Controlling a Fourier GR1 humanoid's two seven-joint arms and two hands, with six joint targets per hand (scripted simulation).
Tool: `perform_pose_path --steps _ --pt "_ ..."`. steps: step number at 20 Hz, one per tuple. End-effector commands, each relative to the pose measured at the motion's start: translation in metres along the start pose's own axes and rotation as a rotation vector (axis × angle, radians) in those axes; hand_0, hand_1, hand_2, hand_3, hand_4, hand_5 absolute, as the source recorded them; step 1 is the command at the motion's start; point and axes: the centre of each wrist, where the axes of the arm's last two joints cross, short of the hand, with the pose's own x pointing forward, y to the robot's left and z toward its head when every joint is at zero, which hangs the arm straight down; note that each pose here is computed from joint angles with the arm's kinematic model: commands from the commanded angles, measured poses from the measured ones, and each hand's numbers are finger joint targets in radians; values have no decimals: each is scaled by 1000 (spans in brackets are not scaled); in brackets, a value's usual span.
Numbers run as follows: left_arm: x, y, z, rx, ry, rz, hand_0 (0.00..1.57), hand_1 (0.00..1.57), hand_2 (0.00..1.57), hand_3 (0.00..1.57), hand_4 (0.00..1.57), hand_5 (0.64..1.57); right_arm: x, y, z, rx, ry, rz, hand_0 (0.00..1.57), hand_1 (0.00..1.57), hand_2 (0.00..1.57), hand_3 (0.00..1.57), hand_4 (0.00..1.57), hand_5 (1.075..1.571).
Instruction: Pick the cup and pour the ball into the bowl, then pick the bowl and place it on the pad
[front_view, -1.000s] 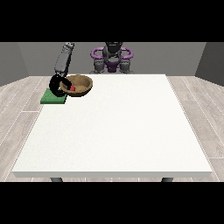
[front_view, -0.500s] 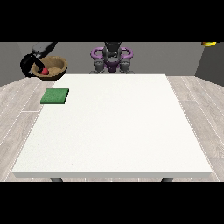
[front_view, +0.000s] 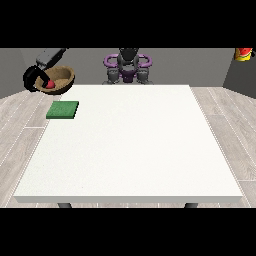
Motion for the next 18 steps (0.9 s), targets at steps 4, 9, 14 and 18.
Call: perform_pose_path --steps 4,9,14,18 --pt "-3 -2 1 -12 -2 1 0 0 0 0 1205 1556 -20 35 -7 31 23 -91 1571 1571 1571 454 1044 1570" --pt "3 6 1 16 -8 -17 0 0 0 0 1200 1556 -18 32 -11 46 51 -126 1571 1571 1571 589 1004 1571" --pt "26 8 -4 -7 -18 -6 0 0 0 0 1191 1561 -30 9 -12 -85 93 -121 1571 1571 1571 1163 191 1557" --pt "23 26 7 27 -39 -14 0 0 0 0 1195 1560 -10 -15 -14 -162 41 -128 1555 1555 1512 932 0 1554"
